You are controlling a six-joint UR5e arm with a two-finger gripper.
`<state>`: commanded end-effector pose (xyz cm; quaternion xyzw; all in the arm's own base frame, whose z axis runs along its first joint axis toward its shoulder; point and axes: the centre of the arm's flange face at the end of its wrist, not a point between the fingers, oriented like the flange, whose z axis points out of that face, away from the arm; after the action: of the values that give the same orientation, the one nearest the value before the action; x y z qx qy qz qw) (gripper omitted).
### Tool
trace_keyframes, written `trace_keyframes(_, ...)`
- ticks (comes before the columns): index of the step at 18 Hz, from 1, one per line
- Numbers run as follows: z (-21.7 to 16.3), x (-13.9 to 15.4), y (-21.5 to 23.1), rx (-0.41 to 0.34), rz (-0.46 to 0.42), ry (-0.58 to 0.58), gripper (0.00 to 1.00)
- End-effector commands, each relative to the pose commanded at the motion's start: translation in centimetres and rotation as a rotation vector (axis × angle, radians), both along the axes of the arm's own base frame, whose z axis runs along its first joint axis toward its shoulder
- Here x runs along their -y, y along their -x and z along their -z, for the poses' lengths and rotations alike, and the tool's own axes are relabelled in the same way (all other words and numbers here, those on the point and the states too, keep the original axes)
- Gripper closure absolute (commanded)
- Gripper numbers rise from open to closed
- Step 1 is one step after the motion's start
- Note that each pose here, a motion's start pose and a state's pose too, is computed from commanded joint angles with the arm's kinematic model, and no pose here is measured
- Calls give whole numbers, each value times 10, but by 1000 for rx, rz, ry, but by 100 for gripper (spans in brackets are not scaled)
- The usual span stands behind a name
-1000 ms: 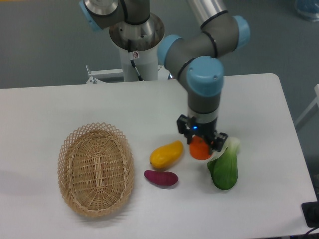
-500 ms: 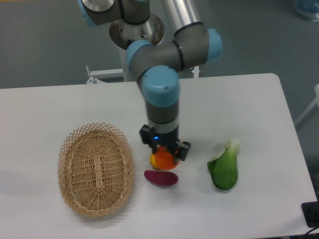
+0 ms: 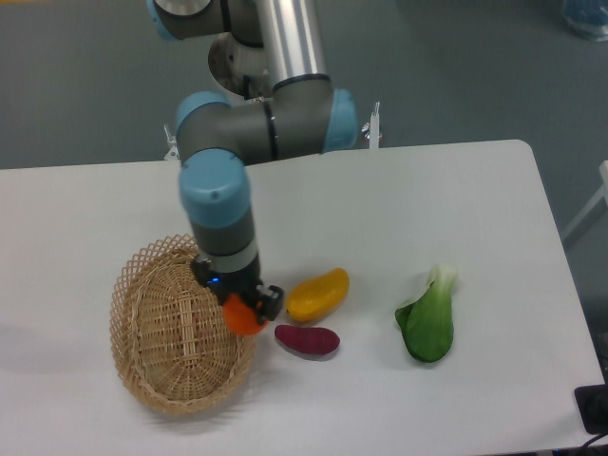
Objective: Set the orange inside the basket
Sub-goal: 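Carry the orange over the mango and sweet potato toward the wicker basket, then lower the orange into the basket and open the gripper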
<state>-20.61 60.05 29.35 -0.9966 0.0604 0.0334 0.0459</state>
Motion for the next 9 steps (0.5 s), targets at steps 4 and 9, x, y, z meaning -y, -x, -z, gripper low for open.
trace_keyframes(4, 5, -9, -25, 9, -9, 4, 40)
trace_keyframes(9, 15, -16, -43, 16, 14, 19, 40)
